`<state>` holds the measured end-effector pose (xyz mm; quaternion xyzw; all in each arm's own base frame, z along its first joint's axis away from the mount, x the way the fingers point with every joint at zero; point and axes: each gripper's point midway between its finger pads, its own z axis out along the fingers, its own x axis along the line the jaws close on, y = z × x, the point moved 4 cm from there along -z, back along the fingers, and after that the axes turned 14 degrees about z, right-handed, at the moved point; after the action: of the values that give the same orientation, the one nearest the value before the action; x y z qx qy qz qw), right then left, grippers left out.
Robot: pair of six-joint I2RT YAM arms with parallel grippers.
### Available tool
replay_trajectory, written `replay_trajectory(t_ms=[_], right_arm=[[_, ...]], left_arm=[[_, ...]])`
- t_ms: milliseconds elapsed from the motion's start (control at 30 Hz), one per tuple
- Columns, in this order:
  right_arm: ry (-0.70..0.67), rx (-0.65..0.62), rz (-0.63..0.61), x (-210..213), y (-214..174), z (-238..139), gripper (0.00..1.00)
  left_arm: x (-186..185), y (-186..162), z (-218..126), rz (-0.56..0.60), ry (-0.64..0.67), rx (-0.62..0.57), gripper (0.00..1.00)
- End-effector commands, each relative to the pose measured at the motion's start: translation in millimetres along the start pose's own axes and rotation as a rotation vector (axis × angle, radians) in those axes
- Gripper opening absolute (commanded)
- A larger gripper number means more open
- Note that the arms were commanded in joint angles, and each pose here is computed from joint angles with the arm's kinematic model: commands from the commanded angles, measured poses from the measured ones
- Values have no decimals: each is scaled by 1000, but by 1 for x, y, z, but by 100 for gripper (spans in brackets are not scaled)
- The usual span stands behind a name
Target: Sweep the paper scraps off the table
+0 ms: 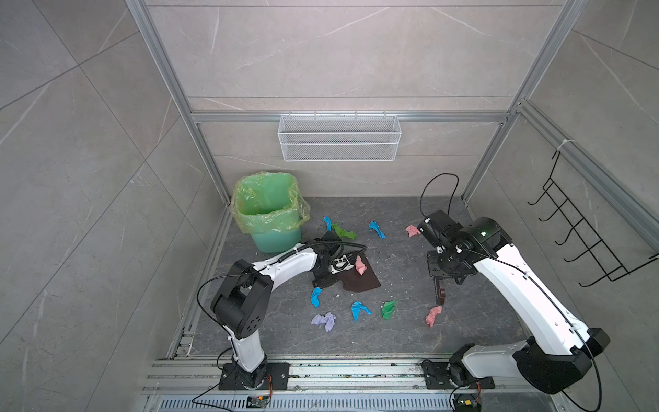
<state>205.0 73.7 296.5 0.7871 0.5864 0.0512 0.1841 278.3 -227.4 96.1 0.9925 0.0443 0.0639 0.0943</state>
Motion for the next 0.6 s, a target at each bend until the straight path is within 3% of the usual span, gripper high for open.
replay_trajectory(t_ms=[0, 200, 400, 567], right_arm=[[-154, 75, 28, -20, -20, 11, 0], [-170, 35, 91, -28, -21, 10, 0], [-230, 108, 101, -33, -43, 30, 0], [-96, 146, 113, -7, -48, 47, 0]], left_arm=[[3, 8, -6, 44, -4, -15, 0], [2, 6, -6, 56, -5, -12, 0], [1, 7, -7, 60, -11, -19, 0], [0, 7, -6, 61, -15, -13, 0]])
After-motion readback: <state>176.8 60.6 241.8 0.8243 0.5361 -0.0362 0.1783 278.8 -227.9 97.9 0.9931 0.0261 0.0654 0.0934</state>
